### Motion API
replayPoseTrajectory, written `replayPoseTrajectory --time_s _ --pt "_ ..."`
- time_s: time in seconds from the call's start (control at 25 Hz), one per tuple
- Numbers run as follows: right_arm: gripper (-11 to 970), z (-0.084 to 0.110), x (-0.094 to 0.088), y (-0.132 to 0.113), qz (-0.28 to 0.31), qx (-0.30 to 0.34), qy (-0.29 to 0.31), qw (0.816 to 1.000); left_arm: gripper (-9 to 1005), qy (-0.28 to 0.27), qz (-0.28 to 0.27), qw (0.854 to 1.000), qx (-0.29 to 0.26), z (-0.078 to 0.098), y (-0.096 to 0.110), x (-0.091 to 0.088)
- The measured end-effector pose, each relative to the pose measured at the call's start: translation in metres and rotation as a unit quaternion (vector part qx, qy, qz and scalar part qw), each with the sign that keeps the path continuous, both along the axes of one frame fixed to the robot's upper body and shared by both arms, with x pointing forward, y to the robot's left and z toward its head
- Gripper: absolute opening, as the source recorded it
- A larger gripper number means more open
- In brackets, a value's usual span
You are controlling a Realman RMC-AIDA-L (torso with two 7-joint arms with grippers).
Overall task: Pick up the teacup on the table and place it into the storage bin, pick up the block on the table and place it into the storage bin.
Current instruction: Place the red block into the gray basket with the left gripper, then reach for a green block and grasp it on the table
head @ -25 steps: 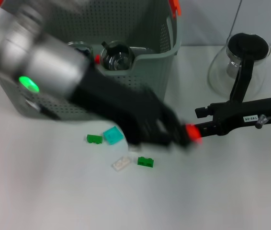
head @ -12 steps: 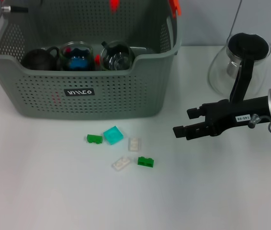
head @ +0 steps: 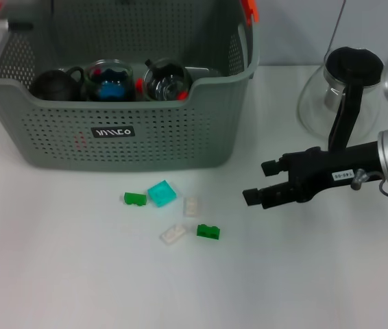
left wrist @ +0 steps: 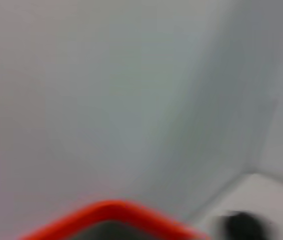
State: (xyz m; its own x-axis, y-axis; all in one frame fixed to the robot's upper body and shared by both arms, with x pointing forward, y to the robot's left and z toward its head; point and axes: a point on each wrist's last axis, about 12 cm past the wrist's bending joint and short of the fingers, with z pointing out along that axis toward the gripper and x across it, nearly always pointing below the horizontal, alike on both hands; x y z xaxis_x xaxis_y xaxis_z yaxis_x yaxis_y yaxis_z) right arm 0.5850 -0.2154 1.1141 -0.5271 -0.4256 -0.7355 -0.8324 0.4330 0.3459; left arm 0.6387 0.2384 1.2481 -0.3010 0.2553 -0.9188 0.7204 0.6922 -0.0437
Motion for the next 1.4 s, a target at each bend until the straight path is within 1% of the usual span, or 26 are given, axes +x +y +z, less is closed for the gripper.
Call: replayPoseTrajectory --time_s 0.08,0.12,0.16,0.24,0.28,0.32,0.44,0.48,0.52,0.64,0.8,1.12,1.24,1.4 --pt "928 0.0 0.0 0.005 0.015 -0.006 -0.004 1.0 679 -0.004 -0.079 0.997 -0.018 -0.002 -0.002 -0.03" --pt "928 -0.001 -0.001 0.008 0.022 -0.01 -0.006 1.0 724 -0.006 -0.129 0.991 -0.023 -0.006 -0.004 -0.048" --pt "928 -0.001 -0.001 0.011 0.031 -0.014 -0.008 0.999 768 -0.008 -0.178 0.984 -0.024 -0.012 -0.005 -0.066" --pt "927 -0.001 -0.001 0.015 0.042 -0.021 -0.011 0.999 857 -0.009 -0.256 0.967 -0.02 -0.023 -0.006 -0.097" --pt "927 -0.001 -0.001 0.017 0.045 -0.023 -0.012 0.999 902 -0.007 -0.282 0.959 -0.015 -0.029 -0.006 -0.108" --pt "927 0.0 -0.001 0.019 0.05 -0.025 -0.014 0.998 903 -0.001 -0.303 0.953 -0.005 -0.035 -0.004 -0.119" --pt "927 0.0 0.0 0.025 0.067 -0.034 -0.021 0.997 906 0.024 -0.326 0.945 0.016 -0.057 0.003 -0.137" --pt "927 -0.001 -0.001 0.029 0.074 -0.038 -0.023 0.996 907 0.024 -0.326 0.945 0.016 -0.057 0.003 -0.137" --pt "927 -0.002 0.0 0.032 0.077 -0.044 -0.026 0.996 908 0.049 -0.327 0.943 0.015 -0.077 0.01 -0.144" --pt "928 -0.011 0.0 0.047 0.093 -0.069 -0.032 0.993 911 0.074 -0.321 0.944 0.009 -0.094 0.015 -0.145" --pt "928 -0.024 0.003 0.065 0.108 -0.108 -0.036 0.988 913 0.099 -0.305 0.947 0.015 -0.11 0.018 -0.144" --pt "927 -0.038 0.003 0.085 0.129 -0.159 -0.062 0.977 913 0.112 -0.3 0.947 0.009 -0.117 0.016 -0.143" --pt "927 -0.04 0.003 0.087 0.129 -0.166 -0.067 0.975 913 0.111 -0.299 0.948 0.005 -0.117 0.015 -0.143" --pt "869 -0.041 0.004 0.091 0.125 -0.177 -0.067 0.974 913 0.109 -0.298 0.948 0.003 -0.117 0.014 -0.141"
